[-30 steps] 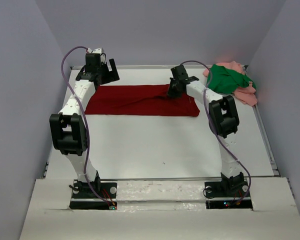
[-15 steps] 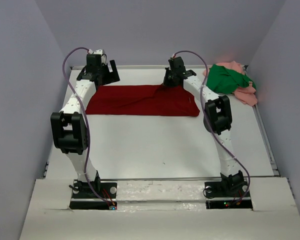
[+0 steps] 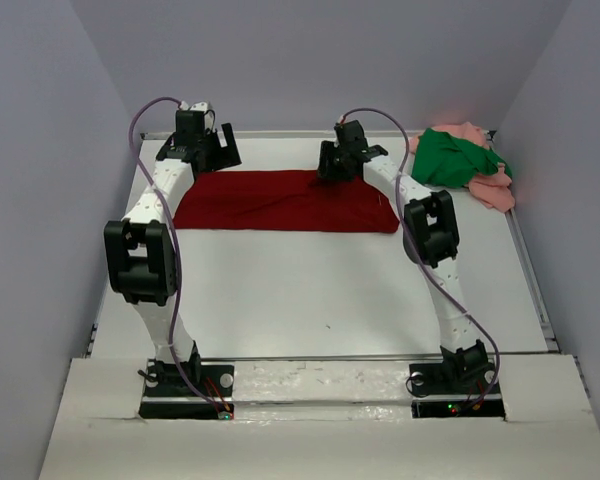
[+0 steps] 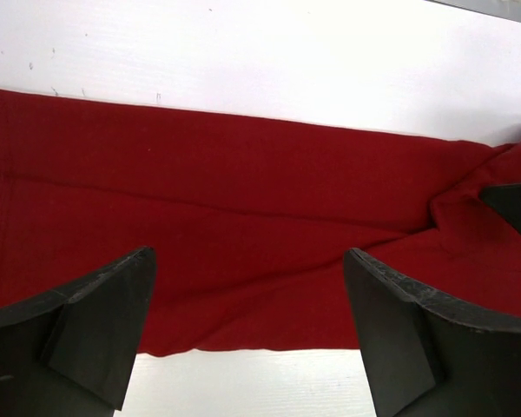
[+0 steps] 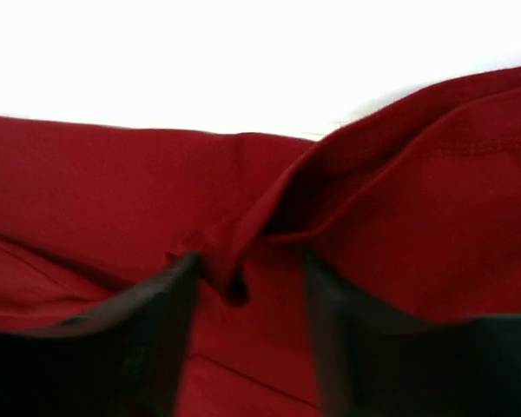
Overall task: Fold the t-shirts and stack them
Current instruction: Fold the other side of the tshirt into a rectangle
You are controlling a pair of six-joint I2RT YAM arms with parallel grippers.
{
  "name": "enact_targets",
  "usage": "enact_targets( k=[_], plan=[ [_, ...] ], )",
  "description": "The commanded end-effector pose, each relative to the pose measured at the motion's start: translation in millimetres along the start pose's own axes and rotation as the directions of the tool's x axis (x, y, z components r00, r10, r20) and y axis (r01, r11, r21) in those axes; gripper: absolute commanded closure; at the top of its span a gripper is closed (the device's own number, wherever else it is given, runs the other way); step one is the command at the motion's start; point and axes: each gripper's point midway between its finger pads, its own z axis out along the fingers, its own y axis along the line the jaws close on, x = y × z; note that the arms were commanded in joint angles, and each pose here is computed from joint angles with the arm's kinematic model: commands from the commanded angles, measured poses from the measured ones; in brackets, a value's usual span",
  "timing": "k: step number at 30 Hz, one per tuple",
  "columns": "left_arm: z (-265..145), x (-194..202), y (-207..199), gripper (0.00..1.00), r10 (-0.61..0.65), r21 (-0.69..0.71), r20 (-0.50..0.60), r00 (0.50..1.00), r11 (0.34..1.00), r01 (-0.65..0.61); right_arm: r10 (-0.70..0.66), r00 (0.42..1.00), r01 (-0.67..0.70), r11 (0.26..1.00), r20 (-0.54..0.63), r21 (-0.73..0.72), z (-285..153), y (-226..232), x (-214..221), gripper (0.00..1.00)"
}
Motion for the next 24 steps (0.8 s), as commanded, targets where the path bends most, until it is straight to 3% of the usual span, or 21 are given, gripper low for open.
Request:
enact_targets(
  k=[1,2,4,9,12,16,18,19,24],
  plan=[
    [-1,-5,-6,0.02,0.02,0.028,0.013,1.0,0.999,-0.02,-0.083,0.991,0.091,0.993,0.106,-0.074,-8,27,-36,0.26],
    [1,-4,-6,0.02,0.02,0.028,0.01,1.0,0.999,-0.02,-0.118,0.984,0.128,0.989,0.131,-0.075,-14,30,-46,0.12],
    [6,-3,-4,0.02,0.03,0.023,0.005,1.0,0.999,-0.03,-0.145,0.965,0.163,0.984,0.219,-0.067,-35,40,-79,0.0],
    [13,-16,0,0.02,0.123,0.005,0.03,0.992,0.992,-0.123,-0.157,0.897,0.177,0.984,0.414,-0.011,-107,48,-155,0.0],
    [14,-37,-7,0.01,0.257,0.039,0.086,0.962,0.964,-0.261,-0.167,0.877,0.188,0.982,0.451,-0.003,-143,53,-167,0.0],
    [7,-50,-25,0.01,0.517,0.138,0.185,0.836,0.828,-0.543,-0.157,0.904,0.155,0.987,0.398,0.038,-164,36,-140,0.0],
    [1,-56,-31,0.01,0.564,0.164,0.208,0.799,0.785,-0.597,-0.134,0.921,0.123,0.991,0.364,0.054,-170,25,-121,0.0],
    [-6,-67,-43,0.01,0.582,0.201,0.253,0.773,0.75,-0.631,-0.128,0.947,0.113,0.991,0.294,0.07,-158,11,-90,0.0],
    [-16,-81,-56,0.01,0.655,0.231,0.316,0.687,0.649,-0.725,0.011,0.969,-0.01,1.0,0.247,-0.004,-187,8,-45,0.0]
  ],
)
